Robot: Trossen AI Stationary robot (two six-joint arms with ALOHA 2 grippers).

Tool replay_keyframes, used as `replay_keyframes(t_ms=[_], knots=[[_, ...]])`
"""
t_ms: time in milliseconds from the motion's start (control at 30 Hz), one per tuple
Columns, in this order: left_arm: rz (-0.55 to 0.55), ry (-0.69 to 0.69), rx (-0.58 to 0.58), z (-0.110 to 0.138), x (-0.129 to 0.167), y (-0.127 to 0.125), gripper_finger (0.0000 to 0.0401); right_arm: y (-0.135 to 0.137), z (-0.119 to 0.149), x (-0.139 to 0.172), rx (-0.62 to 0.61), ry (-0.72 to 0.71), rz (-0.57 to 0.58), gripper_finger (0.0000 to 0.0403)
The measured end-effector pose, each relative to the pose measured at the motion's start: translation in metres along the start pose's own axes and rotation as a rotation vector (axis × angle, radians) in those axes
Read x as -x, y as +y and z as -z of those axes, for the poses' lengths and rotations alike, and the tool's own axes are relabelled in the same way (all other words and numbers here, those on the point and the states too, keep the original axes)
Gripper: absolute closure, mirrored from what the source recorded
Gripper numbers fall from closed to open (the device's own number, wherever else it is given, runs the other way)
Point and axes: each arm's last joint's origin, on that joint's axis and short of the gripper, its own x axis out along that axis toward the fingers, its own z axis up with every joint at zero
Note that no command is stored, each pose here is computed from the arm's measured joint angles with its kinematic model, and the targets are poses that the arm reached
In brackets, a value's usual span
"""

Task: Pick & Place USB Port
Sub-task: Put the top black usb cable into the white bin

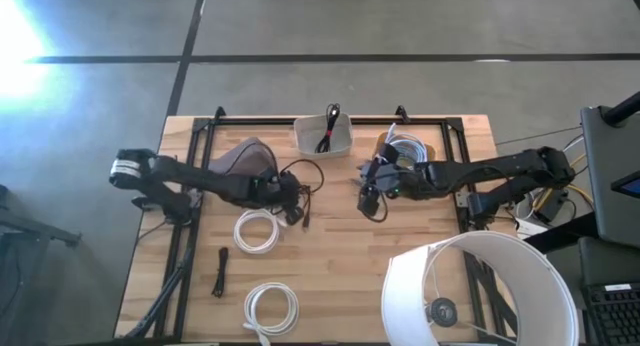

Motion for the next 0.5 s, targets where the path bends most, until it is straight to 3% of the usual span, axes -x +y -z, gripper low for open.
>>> replay_keyframes(t_ms=[167,367,500], knots=[[-0.089,0.005,-0.041,0.005,-0.012,0.001,0.0268,0.000,0.014,-0.004,0.022,0.036,0.006,0.0232],[-0.115,0.044,-0.058,0.011,-0.025,0.000,0.0271,0.002,0.027,-0.009,0.041,0.074,0.004,0.0232],[-0.108,0.045,-0.057,0.010,-0.024,0.000,0.0306,0.001,0.031,-0.008,0.049,0.092,0.004,0.0232]])
